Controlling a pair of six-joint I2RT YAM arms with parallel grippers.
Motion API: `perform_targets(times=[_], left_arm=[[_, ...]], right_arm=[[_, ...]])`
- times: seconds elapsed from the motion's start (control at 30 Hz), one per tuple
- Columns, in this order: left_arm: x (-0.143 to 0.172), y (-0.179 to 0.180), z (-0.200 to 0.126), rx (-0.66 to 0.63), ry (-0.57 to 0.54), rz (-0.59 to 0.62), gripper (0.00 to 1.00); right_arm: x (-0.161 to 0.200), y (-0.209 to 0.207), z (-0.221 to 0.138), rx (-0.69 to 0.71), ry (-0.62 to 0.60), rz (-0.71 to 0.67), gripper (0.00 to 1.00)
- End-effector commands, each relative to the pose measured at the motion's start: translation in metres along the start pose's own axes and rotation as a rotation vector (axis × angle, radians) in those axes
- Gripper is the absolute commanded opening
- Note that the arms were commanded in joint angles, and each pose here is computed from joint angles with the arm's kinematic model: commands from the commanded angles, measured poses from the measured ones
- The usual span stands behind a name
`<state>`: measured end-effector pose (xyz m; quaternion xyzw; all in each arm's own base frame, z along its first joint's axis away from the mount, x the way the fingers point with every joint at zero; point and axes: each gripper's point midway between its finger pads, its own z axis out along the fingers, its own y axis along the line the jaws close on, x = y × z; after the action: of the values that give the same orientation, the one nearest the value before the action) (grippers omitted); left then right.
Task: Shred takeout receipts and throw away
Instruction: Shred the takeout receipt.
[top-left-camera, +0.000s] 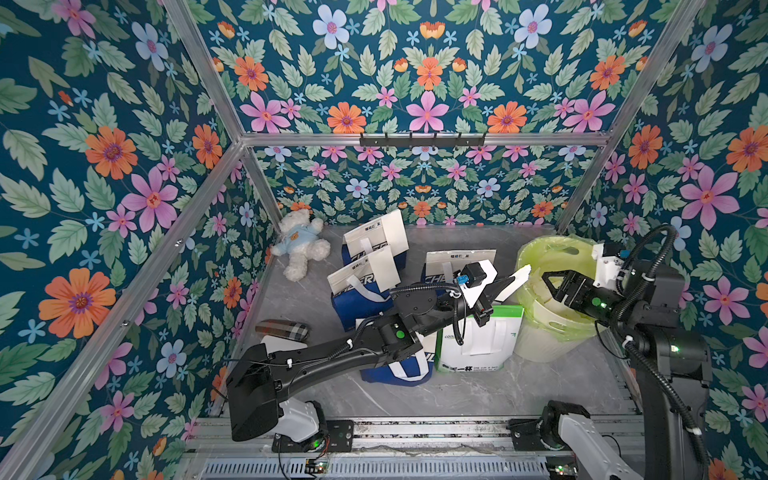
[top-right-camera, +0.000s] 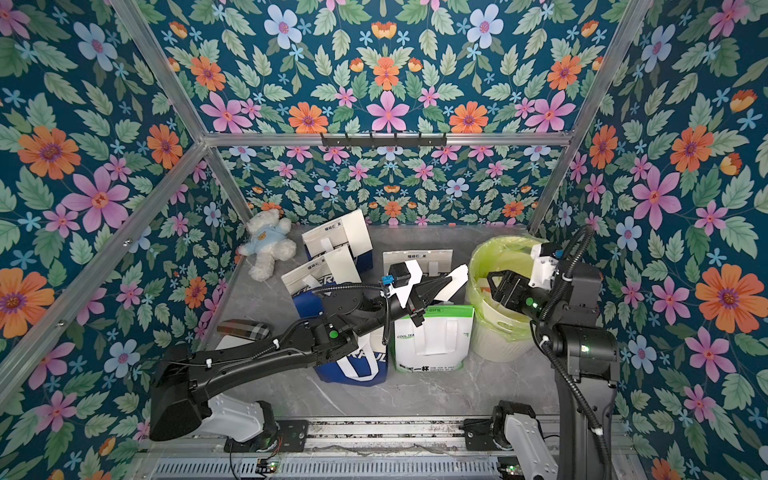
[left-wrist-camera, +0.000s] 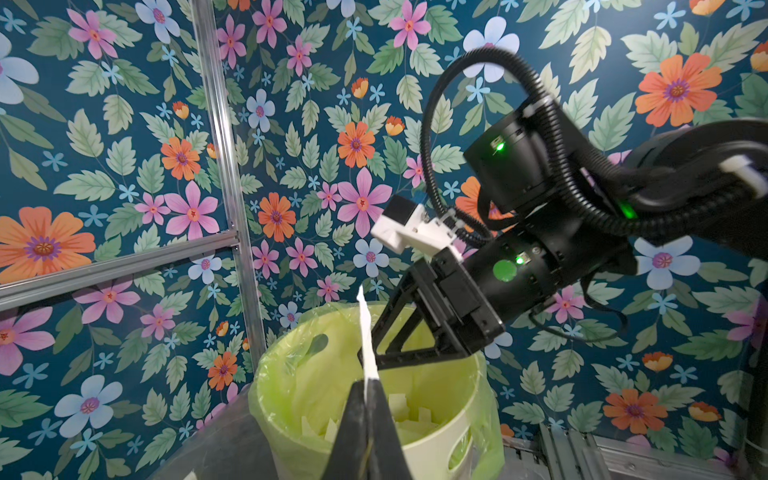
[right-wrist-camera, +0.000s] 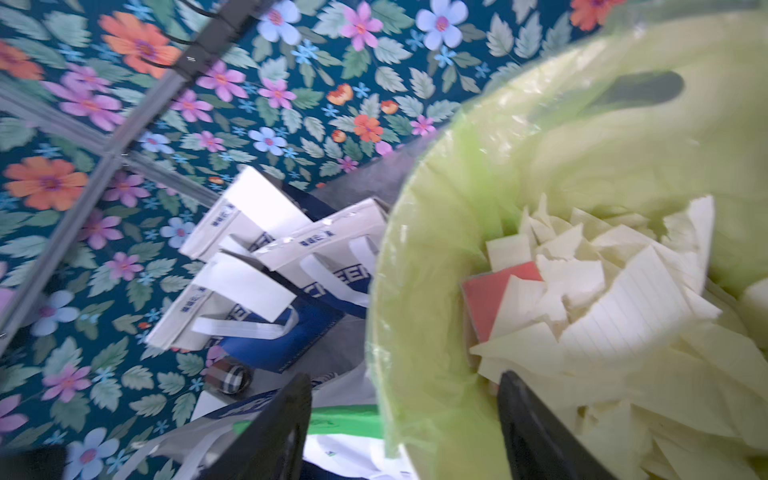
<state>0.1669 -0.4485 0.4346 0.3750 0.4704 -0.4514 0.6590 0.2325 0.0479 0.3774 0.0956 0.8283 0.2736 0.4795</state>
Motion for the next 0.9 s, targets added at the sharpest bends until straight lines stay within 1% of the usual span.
perform_targets(times=[0.0,0.07,0.13,0.2,0.37,0.4,0.43,0.5,0.57,0.63,0.7,0.87], left_arm=[[0.004,-0.007,0.003,0.045,0.033,-0.02,0.0],[0.003,-0.012,0.003,0.076,0.036,-0.028,0.0],[0.002,-0.017,0.002,0.102,0.035,-0.036,0.0],[-0.001,-0.02,0.0,0.121,0.031,-0.045,0.0],[-0.009,-0.024,-0.009,0.143,0.013,-0.071,0.0],[-0.011,-0.025,-0.01,0.146,0.007,-0.079,0.0],[-0.012,-0.026,-0.011,0.152,0.004,-0.085,0.0],[-0.015,-0.026,-0.012,0.155,-0.004,-0.095,0.0],[-0.017,-0.026,-0.013,0.156,-0.008,-0.101,0.0],[-0.016,-0.026,-0.012,0.157,-0.006,-0.105,0.0],[-0.016,-0.026,-0.011,0.158,-0.007,-0.106,0.0],[-0.015,-0.024,-0.009,0.153,-0.006,-0.116,0.0]], right_arm=[[-0.013,0.063,-0.023,-0.302,-0.064,-0.111,0.72],[-0.015,0.091,-0.037,-0.449,-0.071,-0.138,0.72],[-0.016,0.107,-0.046,-0.548,-0.071,-0.154,0.72],[-0.014,0.116,-0.051,-0.6,-0.056,-0.169,0.69],[-0.003,0.123,-0.052,-0.703,0.001,-0.177,0.55],[-0.001,0.126,-0.053,-0.733,0.008,-0.184,0.53],[0.002,0.127,-0.054,-0.751,0.016,-0.183,0.52],[0.006,0.127,-0.054,-0.767,0.034,-0.18,0.44],[0.008,0.126,-0.053,-0.768,0.042,-0.18,0.39],[0.01,0.125,-0.052,-0.766,0.049,-0.174,0.36],[0.012,0.126,-0.053,-0.777,0.057,-0.178,0.3],[0.02,0.127,-0.054,-0.788,0.083,-0.183,0.22]])
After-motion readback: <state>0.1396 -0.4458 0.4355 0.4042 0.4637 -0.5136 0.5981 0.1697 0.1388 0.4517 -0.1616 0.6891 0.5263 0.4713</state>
